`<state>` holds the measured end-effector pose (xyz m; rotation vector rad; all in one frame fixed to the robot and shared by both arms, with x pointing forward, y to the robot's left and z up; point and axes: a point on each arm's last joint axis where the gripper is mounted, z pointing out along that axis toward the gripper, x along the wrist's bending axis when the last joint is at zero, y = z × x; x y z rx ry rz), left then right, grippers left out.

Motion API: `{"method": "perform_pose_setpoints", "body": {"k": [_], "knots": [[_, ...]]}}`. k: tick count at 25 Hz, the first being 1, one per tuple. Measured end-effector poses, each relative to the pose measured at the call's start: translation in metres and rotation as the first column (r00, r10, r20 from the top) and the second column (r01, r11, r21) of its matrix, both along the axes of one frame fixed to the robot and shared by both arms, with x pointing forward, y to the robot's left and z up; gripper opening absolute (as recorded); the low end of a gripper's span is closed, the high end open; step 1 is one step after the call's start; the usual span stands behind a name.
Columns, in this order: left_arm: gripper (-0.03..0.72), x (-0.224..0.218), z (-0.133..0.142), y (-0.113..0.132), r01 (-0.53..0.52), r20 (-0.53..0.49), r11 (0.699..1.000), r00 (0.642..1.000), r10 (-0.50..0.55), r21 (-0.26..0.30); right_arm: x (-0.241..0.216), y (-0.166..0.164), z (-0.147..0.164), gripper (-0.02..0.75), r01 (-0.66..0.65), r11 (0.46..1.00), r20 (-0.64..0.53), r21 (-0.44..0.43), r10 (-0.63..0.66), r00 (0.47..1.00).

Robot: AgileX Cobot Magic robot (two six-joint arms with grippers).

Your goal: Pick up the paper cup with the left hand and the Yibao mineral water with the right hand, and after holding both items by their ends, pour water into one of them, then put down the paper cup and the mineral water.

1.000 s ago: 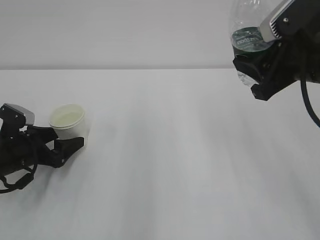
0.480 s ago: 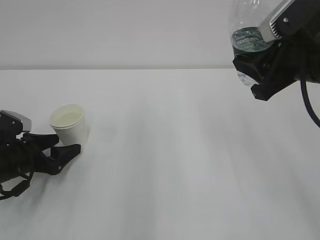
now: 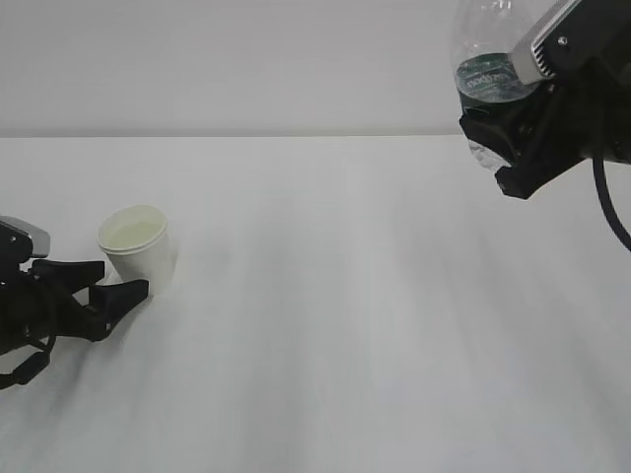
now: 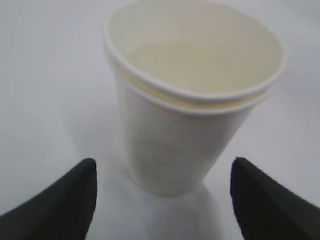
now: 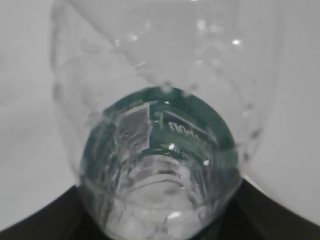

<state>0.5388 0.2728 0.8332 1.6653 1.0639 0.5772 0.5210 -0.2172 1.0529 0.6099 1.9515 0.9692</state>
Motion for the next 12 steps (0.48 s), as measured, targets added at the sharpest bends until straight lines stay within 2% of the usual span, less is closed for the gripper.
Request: {"method": "perform_pose_setpoints", "body": {"k": [12], "knots": [[0.593,-0.006,0.025,0.000,0.000,0.059,1.000,0.998,0.000,0.005,0.000,-0.001,-0.001,0.411,0.014,1.000,-0.008,-0.007,-0.014,1.000]]}}
